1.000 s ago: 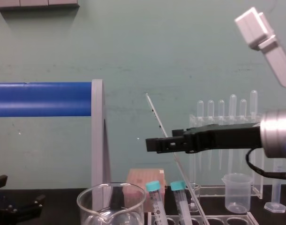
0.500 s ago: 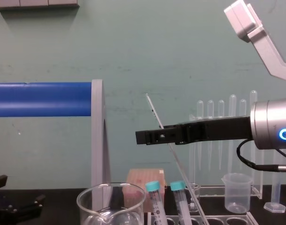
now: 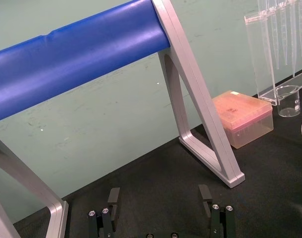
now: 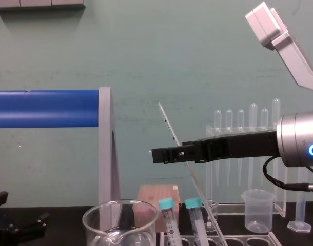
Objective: Hold the thermometer with one hand and immerse one end into the beaker, then reinsert it into the test tube rack.
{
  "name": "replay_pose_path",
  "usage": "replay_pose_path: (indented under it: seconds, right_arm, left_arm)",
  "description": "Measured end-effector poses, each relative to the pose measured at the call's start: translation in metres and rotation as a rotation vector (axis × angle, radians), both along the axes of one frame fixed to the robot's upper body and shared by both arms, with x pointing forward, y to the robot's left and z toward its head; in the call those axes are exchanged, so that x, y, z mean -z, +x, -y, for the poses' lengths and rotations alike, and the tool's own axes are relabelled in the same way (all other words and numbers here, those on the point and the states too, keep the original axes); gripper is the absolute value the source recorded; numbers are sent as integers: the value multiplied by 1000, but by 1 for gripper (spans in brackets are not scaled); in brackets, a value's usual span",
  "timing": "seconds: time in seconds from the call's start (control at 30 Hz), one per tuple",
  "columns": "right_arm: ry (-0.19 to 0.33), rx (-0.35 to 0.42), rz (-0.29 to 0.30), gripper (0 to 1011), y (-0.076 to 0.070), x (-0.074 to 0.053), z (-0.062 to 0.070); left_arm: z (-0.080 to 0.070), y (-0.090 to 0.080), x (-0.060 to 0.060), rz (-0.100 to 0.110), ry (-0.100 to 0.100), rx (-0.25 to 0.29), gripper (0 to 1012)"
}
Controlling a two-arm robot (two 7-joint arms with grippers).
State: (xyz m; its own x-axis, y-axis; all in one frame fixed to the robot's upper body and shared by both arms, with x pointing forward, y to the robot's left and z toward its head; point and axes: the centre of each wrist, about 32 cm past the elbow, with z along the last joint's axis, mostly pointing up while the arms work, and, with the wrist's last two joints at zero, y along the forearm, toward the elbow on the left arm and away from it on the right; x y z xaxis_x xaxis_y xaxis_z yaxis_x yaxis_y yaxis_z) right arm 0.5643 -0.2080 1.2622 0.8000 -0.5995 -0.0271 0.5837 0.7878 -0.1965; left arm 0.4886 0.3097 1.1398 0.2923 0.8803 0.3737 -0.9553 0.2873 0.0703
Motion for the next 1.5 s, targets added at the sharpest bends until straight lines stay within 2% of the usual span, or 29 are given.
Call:
replay_pose_path:
  seconds: [0.23,0.4,0.6,0.63,0.77,0.8,0.87,0.97,1.0,1.27,1.5]
  right_arm:
    - [0,1,0,998,0,0,0]
    - [0,2,0,908,0,0,0]
    - [1,2,0,734,0,0,0]
    - [1,2,0,668,0,0,0]
    - [1,2,0,593,0,0,0]
    - [1,2,0,523,0,0,0]
    - [1,2,0,447,0,0,0]
    - [1,2,0,390,0,0,0]
    - [1,2,0,320,0,0,0]
    - [1,2,0,75,0,0,0]
    - [1,2,0,55,0,0,0]
  left_arm:
    - [0,0,0,0,0,0,1008]
    - [0,0,0,0,0,0,1008]
    - [0,0,0,0,0,0,1008]
    - [0,0,0,0,0,0,1008]
    - [0,0,0,0,0,0,1008]
    - [0,0,0,0,0,0,1008]
    - [0,0,0,0,0,0,1008]
    - [0,0,0,0,0,0,1008]
    - [0,0,0,0,0,0,1008]
    - [0,0,0,0,0,0,1008]
    - [0,0,0,0,0,0,1008]
